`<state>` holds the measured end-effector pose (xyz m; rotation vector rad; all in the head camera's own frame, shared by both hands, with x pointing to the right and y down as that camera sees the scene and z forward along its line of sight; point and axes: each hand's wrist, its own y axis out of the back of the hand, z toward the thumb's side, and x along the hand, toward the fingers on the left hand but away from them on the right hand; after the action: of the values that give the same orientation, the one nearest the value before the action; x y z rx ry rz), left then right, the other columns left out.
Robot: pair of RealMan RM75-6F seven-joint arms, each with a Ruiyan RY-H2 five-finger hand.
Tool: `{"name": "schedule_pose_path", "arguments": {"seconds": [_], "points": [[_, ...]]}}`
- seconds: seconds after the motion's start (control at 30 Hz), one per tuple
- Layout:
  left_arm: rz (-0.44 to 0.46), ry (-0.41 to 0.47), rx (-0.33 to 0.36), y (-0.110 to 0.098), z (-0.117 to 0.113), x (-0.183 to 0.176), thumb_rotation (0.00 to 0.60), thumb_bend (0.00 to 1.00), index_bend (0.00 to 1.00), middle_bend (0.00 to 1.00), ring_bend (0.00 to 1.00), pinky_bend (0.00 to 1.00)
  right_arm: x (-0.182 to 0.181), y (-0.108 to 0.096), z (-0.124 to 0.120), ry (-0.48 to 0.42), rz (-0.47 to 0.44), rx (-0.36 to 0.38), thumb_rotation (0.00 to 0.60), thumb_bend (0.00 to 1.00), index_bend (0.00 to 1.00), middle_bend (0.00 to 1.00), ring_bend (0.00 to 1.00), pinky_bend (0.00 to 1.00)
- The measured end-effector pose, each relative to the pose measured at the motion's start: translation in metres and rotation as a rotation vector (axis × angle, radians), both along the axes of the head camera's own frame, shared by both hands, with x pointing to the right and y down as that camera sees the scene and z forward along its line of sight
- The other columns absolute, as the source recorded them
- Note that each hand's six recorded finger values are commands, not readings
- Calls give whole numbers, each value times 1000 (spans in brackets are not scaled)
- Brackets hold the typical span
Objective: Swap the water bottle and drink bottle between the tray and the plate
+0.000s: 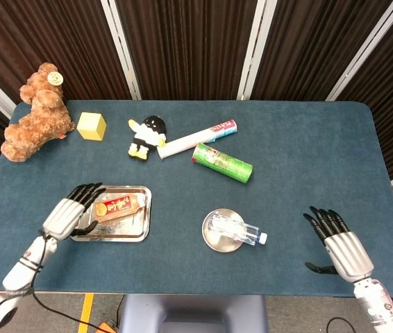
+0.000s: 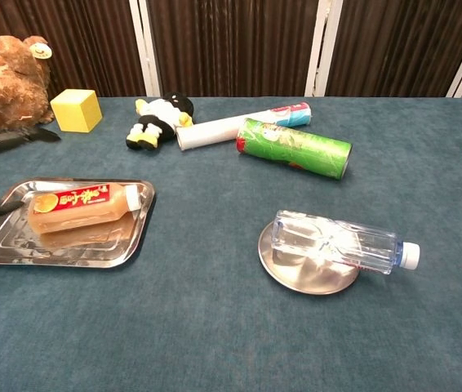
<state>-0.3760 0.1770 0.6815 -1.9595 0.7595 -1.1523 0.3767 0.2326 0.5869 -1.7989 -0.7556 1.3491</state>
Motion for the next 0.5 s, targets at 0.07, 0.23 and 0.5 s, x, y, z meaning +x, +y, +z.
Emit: {"name": "schedule_pose_path", "arguments": {"seconds": [0.07, 0.23, 0.5], "points": [[-38, -8, 39, 13, -18, -6, 600, 414, 0, 0, 0, 61, 2, 0, -3, 32, 4, 26, 600, 202, 0, 0, 0, 145], [-121, -86, 106, 47, -61, -17, 600, 414, 0, 0, 0, 60, 11, 5, -9, 104, 30, 78, 600, 201, 0, 0, 0, 109], [-227, -225, 130, 70, -92, -53, 600, 414, 0, 0, 0, 57, 4, 18, -17, 121, -12, 139, 600, 201, 0, 0, 0, 0]]}}
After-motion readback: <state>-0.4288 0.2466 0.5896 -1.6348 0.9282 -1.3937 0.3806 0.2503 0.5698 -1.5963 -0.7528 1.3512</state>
